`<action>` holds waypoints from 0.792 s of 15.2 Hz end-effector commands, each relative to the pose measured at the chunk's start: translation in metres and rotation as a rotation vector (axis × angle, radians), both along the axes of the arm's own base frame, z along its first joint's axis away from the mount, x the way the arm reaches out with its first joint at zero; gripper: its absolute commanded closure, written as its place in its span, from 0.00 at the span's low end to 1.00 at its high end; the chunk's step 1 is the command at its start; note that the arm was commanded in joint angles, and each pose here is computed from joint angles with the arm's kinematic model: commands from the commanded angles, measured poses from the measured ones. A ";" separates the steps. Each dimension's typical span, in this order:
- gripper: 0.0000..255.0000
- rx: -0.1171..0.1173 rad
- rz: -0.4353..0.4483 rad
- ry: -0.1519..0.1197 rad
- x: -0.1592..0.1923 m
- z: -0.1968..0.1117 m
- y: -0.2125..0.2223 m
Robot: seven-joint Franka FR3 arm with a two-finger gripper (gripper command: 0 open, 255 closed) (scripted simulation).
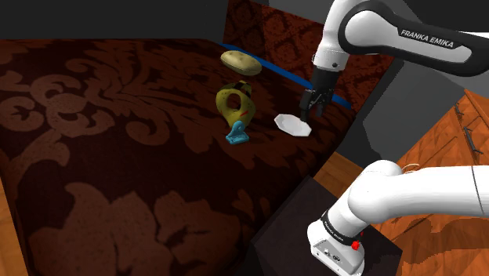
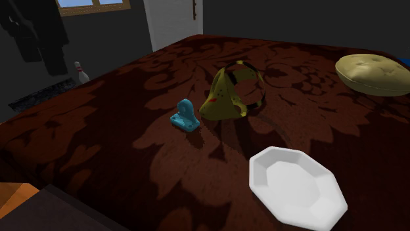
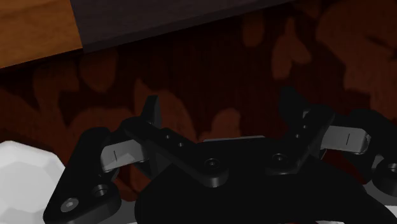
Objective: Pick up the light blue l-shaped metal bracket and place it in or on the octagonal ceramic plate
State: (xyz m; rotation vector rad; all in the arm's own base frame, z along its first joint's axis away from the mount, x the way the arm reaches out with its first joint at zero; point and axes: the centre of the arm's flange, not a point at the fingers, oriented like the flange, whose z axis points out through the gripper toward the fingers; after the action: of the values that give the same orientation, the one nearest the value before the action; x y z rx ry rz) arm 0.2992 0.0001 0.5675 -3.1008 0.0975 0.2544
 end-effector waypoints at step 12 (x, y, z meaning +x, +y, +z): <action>0.00 -0.032 -0.025 -0.048 0.107 -0.088 0.001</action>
State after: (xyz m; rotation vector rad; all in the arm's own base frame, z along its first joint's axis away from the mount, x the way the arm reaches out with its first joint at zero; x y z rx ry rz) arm 0.3985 -0.0012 0.4891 -3.1297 0.1364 0.1893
